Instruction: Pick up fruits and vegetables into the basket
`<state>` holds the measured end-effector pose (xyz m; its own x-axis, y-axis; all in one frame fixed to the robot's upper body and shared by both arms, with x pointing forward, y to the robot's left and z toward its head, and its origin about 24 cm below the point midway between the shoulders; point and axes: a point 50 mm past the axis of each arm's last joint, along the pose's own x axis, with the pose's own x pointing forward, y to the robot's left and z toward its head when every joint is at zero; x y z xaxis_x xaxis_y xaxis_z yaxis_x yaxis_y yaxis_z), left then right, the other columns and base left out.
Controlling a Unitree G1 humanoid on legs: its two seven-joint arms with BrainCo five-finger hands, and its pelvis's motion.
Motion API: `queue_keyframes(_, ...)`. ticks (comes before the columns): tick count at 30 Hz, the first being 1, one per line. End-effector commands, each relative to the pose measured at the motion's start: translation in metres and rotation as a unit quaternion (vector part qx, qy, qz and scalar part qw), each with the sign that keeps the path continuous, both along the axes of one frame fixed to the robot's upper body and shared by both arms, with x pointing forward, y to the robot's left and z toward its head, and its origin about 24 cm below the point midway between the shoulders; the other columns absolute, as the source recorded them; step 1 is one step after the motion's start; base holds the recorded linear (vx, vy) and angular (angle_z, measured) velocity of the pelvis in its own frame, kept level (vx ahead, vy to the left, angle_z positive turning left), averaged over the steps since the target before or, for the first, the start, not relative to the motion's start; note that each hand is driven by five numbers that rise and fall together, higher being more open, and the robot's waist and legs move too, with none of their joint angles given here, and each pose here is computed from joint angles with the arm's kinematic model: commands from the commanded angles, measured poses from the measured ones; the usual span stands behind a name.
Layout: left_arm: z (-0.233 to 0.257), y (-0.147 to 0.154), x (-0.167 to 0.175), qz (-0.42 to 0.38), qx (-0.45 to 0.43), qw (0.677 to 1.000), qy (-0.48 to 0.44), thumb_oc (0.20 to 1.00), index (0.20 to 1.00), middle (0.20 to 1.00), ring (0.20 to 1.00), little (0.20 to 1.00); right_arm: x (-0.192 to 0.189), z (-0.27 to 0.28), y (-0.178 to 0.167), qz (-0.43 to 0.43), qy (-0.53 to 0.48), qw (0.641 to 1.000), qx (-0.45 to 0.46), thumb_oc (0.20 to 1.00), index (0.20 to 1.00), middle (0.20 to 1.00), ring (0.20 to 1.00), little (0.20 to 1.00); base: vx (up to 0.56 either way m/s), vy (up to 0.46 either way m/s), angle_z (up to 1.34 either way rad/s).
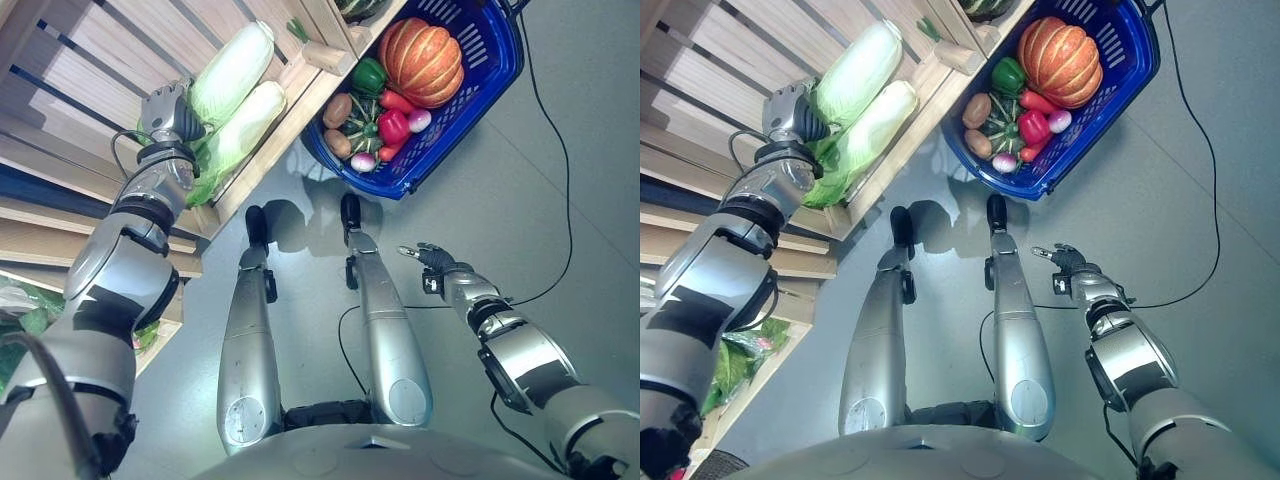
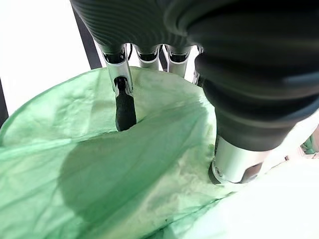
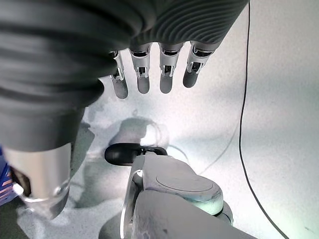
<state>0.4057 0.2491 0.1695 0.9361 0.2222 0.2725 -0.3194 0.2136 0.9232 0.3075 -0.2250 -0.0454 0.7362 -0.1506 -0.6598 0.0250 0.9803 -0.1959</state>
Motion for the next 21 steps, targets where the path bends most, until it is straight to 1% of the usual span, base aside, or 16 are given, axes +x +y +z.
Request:
queue_keyframes(1,-0.0468,0.0141,-0.0126,0.042,-0.035,0.994,0.099,0.200,0.200,0.200,0.200,0.200,-0.0151,-0.0100,-0.0163,-0.016,0.028,0.999,-0.019,1.000,1.000,1.000,1.000,1.000,0.00,0.000,0.00)
queue_keyframes(11,-0.0479,0.0157,-0.0134,0.044,-0.045,0.993,0.102,0.200,0.200,0.200,0.200,0.200,-0.0149,-0.0097,-0.0168,-0.016,0.029,0.999,-0.017,1.000,1.000,1.000,1.000,1.000,0.00,0.000,0.00)
queue_keyframes(14,-0.0485,0.0167,-0.0141,0.045,-0.067,0.992,0.094,0.200,0.200,0.200,0.200,0.200,-0.0144,-0.0093,-0.0163,-0.017,0.028,0.999,-0.016,1.000,1.000,1.000,1.000,1.000,0.00,0.000,0.00)
queue_keyframes(18,-0.0452,0.0183,-0.0143,0.043,-0.149,0.986,0.056,0.200,0.200,0.200,0.200,0.200,-0.0120,-0.0068,-0.0169,-0.025,0.020,0.999,-0.013,1.000,1.000,1.000,1.000,1.000,0.00,0.000,0.00)
queue_keyframes(19,-0.0442,0.0183,-0.0142,0.042,-0.158,0.985,0.049,0.200,0.200,0.200,0.200,0.200,-0.0118,-0.0066,-0.0171,-0.026,0.019,0.999,-0.013,1.000,1.000,1.000,1.000,1.000,0.00,0.000,0.00)
queue_keyframes(20,-0.0400,0.0187,-0.0136,0.033,-0.194,0.980,0.029,0.200,0.200,0.200,0.200,0.200,-0.0122,-0.0062,-0.0193,-0.032,0.015,0.999,-0.011,1.000,1.000,1.000,1.000,1.000,0.00,0.000,0.00)
queue_keyframes(21,-0.0392,0.0187,-0.0136,0.032,-0.200,0.979,0.025,0.200,0.200,0.200,0.200,0.200,-0.0123,-0.0062,-0.0195,-0.033,0.014,0.999,-0.011,1.000,1.000,1.000,1.000,1.000,0.00,0.000,0.00)
